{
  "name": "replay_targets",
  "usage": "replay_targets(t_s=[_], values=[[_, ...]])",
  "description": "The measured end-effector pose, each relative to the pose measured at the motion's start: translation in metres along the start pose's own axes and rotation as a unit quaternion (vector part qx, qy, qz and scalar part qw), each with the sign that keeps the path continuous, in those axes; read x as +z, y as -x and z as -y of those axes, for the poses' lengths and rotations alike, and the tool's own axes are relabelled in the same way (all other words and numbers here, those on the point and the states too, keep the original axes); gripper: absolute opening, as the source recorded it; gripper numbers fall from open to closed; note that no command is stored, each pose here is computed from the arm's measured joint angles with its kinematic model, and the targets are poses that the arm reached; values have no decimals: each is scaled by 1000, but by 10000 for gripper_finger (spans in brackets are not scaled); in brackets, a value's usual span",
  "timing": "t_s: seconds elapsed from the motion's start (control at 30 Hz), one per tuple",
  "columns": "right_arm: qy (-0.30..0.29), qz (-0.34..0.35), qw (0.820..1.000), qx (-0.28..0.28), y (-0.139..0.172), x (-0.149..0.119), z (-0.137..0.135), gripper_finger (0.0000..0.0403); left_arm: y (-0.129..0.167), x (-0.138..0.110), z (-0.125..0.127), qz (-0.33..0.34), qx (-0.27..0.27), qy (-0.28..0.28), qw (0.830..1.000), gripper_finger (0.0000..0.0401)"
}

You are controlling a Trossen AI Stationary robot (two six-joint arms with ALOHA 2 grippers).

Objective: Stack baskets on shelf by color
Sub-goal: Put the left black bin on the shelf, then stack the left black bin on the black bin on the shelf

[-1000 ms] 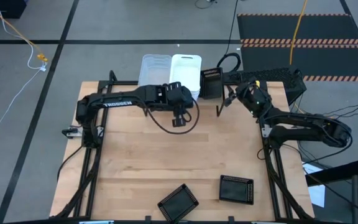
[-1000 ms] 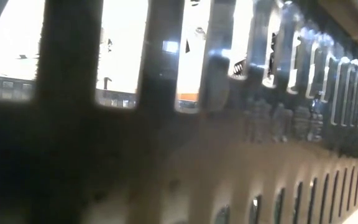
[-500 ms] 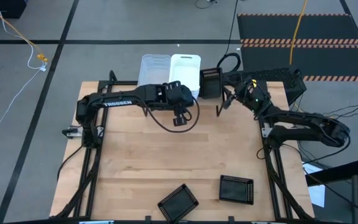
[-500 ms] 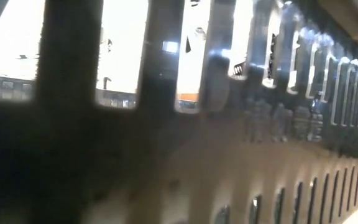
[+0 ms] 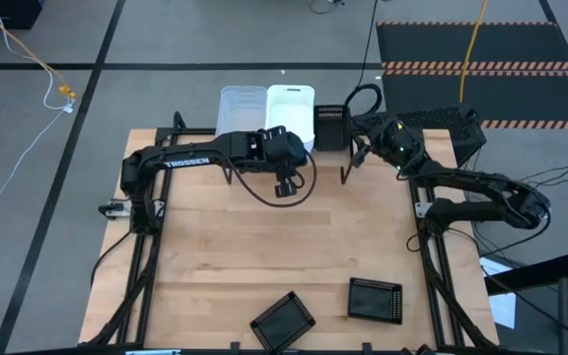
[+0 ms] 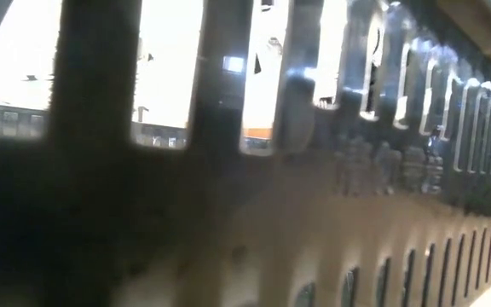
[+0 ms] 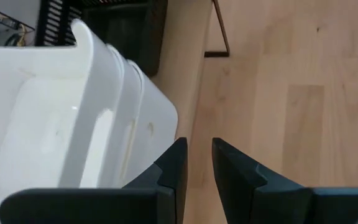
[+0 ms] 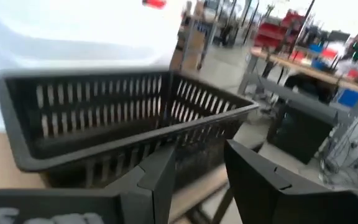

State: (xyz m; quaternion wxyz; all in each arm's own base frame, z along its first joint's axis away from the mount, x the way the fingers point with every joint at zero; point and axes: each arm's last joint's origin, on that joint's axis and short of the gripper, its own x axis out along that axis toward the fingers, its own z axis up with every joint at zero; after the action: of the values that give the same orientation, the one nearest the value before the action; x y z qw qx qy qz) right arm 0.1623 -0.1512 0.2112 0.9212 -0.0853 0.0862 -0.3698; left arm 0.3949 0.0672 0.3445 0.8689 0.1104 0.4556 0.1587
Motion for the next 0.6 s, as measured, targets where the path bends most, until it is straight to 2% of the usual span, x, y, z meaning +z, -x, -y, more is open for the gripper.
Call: replay_targets(t_s=[0.2, 0.4, 0.47, 0.6], values=[[-7, -35, 999, 2, 16, 3, 1, 134, 0, -3, 1, -16, -3, 0, 1000, 76], [-13, -8, 1000, -22, 39, 19, 6, 134, 1, -6, 0, -33, 8, 20, 999, 76], [-26, 3, 1000, 3, 45, 23, 4, 134, 1, -8, 1, -46, 28, 23, 998, 76], [-45, 5, 993, 108, 51, 24, -9, 134, 1, -11, 4, -60, 42, 35, 997, 76]])
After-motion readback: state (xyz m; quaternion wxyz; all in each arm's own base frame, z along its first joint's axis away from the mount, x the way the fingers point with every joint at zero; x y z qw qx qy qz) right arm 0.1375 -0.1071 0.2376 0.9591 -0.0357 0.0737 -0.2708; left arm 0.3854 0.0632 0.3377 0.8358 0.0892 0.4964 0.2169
